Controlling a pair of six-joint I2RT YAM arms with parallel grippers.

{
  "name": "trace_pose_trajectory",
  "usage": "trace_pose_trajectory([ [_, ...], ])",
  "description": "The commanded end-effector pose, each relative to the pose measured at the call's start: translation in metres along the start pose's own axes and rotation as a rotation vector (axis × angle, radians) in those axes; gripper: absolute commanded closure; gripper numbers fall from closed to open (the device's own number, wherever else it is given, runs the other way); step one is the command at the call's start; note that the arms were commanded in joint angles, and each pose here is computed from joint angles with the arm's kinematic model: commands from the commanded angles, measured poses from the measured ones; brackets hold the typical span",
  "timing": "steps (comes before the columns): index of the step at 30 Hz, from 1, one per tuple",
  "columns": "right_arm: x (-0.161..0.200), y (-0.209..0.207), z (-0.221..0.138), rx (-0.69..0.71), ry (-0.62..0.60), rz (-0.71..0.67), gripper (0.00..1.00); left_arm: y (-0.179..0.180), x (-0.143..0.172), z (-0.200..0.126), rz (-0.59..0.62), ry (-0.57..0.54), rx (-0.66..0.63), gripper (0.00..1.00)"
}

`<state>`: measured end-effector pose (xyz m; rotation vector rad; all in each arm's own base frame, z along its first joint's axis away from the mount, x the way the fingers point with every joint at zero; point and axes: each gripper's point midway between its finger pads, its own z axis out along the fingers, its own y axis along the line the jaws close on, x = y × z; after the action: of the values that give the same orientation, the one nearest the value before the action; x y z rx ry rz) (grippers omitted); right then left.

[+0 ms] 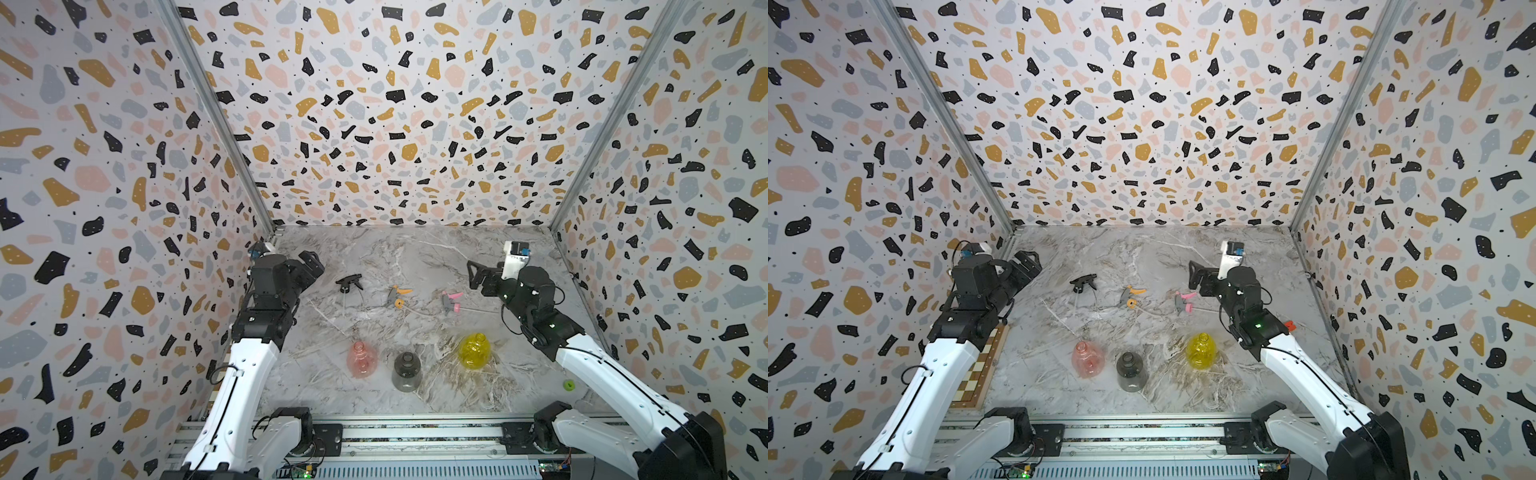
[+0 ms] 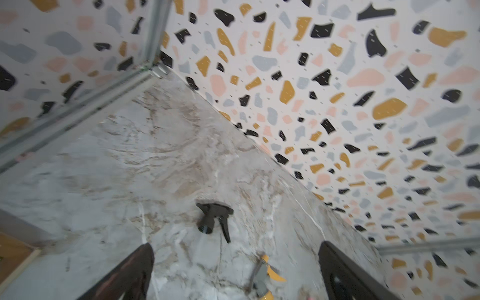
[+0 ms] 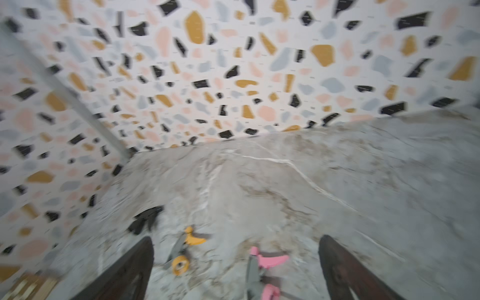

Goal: Attach spray nozzles to spray bottles
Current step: Pick up the spray bottle from the center of the board.

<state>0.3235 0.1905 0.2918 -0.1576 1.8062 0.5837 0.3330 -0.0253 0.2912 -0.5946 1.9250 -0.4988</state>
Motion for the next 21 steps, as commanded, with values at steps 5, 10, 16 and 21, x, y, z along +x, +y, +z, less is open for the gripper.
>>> trace_pose_trajectory([
  [5,0.092,0.129,-0.042,-0.391,0.242,-0.276,0.05,-0.052,0.080,-0.054,0.139,0.227,0.280,0.01],
  [10,0.147,0.164,-0.059,-0.456,0.350,-0.351,0.14,-0.049,0.125,-0.068,0.186,0.333,0.359,0.01],
  [16,0.175,0.178,-0.059,-0.454,0.389,-0.384,0.25,-0.036,0.135,-0.077,0.190,0.325,0.369,0.01],
  [21,0.189,0.180,-0.056,-0.454,0.418,-0.381,0.35,-0.032,0.138,-0.080,0.190,0.326,0.369,0.01],
])
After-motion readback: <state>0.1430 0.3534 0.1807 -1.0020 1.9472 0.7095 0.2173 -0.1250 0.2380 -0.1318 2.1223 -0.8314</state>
